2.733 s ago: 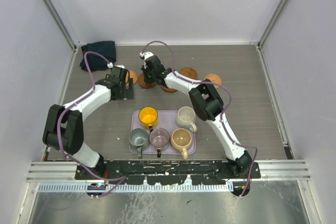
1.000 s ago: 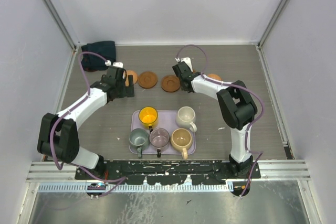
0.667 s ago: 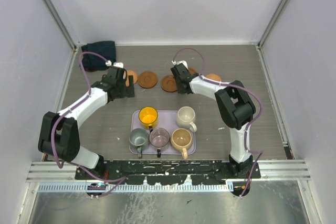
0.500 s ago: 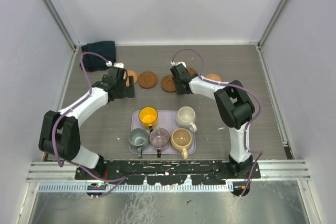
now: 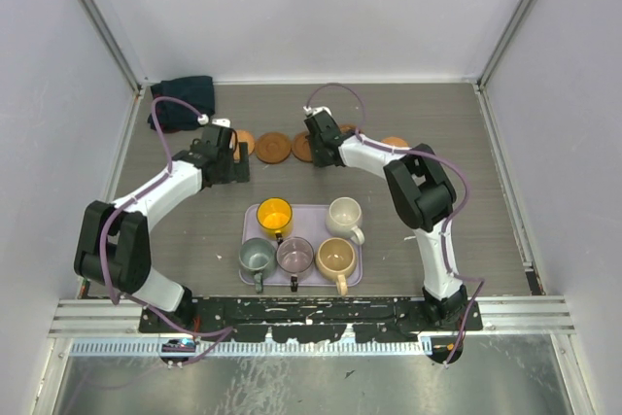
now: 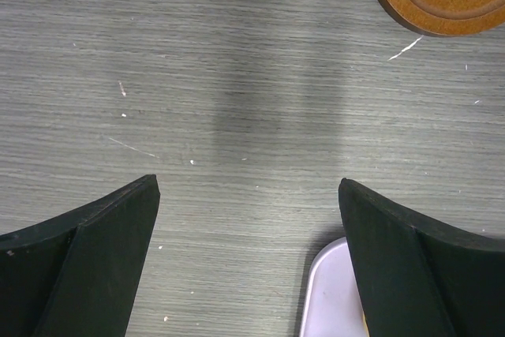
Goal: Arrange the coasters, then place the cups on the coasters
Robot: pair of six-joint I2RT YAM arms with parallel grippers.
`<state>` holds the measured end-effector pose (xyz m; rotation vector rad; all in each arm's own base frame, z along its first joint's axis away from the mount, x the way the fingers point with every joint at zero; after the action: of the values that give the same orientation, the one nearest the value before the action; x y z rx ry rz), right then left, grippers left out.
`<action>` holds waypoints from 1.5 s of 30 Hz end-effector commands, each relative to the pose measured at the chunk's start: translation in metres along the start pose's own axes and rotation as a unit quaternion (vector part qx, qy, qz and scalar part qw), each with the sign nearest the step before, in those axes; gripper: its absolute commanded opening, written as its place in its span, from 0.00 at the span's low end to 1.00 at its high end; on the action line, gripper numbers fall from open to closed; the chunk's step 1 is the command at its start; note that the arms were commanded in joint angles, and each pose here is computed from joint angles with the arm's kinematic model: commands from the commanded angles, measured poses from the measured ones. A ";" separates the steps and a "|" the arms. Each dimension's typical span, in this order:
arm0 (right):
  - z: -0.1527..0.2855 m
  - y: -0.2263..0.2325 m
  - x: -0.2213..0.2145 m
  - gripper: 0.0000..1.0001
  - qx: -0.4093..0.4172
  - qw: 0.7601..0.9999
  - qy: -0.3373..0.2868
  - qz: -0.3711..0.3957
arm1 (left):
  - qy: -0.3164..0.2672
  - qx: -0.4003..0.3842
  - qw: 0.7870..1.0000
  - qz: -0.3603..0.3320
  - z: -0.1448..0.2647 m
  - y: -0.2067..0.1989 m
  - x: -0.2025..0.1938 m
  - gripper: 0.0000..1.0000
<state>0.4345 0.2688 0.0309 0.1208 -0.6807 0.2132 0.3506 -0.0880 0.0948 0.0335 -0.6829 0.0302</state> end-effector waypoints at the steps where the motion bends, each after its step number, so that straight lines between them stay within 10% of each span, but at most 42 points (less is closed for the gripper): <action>1: -0.010 0.003 -0.020 0.01 0.002 0.999 0.038 0.005 | -0.030 0.006 1.000 0.003 0.002 0.001 0.020 0.98; 23: 0.061 -0.044 0.079 0.01 -0.074 0.993 -0.096 -0.016 | -0.026 0.015 1.000 -0.002 -0.015 -0.003 0.032 0.98; 45: 0.006 -0.091 0.106 0.01 -0.064 0.991 -0.103 -0.055 | 0.023 0.008 1.000 -0.012 -0.094 -0.036 0.056 0.98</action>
<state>0.5143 0.1796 0.0823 0.0015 -0.8200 0.0317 0.4413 -0.1141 0.0531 0.0757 -0.6247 0.0232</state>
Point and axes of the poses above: each gripper's point midway between its finger pads, its own z axis back along the fingers, its own y axis along the line the jaws close on, x = y × z, the point moved 1 cm from there along z, back along the fingers, and after that the axes turned 3 degrees about -z, right-handed, at the moved point
